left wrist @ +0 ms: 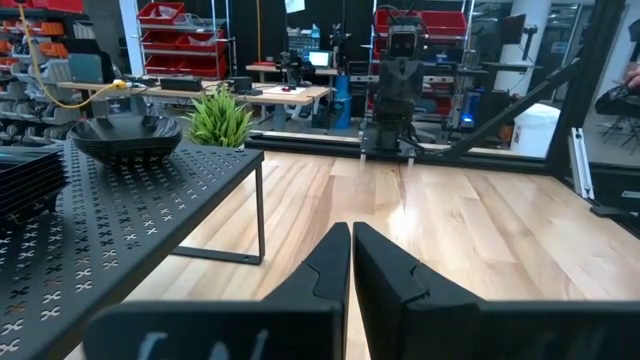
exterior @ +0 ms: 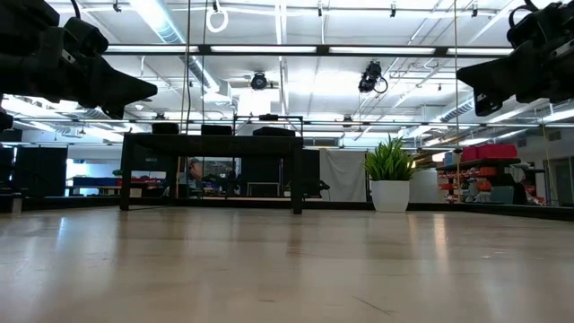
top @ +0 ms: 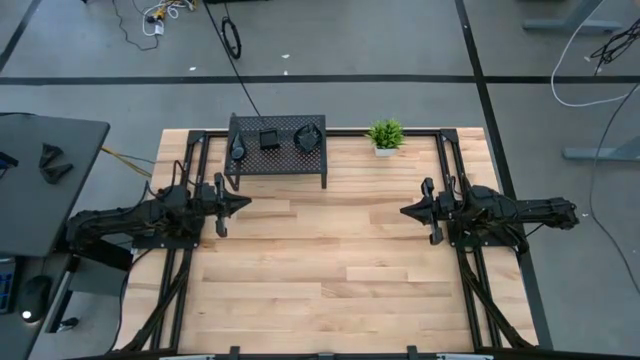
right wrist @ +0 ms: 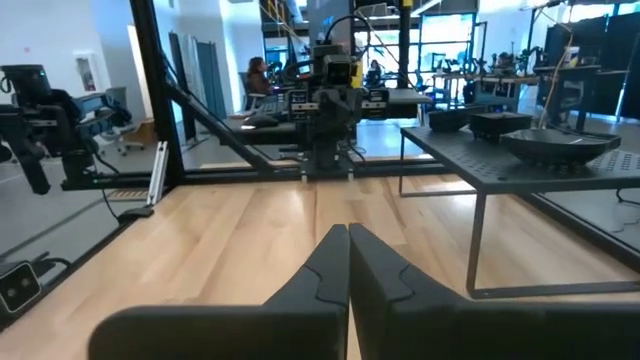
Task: Pick & Place Mini shaped plates
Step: Return to Home Position
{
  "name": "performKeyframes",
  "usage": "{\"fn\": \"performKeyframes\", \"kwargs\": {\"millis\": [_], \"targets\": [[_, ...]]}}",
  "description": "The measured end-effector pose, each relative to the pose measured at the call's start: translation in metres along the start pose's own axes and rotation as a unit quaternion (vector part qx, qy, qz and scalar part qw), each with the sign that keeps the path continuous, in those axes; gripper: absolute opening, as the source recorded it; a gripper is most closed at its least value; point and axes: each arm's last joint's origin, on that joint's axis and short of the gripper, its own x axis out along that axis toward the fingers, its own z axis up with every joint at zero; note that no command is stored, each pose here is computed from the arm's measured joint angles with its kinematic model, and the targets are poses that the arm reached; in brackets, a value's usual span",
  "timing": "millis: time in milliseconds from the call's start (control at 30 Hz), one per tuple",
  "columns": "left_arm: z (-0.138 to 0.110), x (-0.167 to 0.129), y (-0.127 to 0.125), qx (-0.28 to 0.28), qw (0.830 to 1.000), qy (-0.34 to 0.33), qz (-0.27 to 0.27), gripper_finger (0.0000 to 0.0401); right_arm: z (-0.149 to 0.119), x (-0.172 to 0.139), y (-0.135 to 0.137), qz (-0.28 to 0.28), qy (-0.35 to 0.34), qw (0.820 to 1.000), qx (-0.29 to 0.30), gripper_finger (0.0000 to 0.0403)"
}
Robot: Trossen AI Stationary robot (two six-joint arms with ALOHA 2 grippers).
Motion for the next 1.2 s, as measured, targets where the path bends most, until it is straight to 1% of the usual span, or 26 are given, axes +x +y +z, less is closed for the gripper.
{"fn": "performKeyframes", "kwargs": {"millis": [1100, 1200], "targets": [[-0.0001, 0.0000, -0.0001, 0.000, 1.000, 0.000, 0.000, 0.0019, -0.0002, 0.0007, 0.0000, 0.000, 0.002, 1.000, 0.001, 0.0004], [0.0006, -0.0010, -0.0031, -0.001, 1.000, -0.005, -0.013, 0.0019, -0.0002, 0.0007, 0.0000, 0.000, 0.002, 1.000, 0.001, 0.0004]]}}
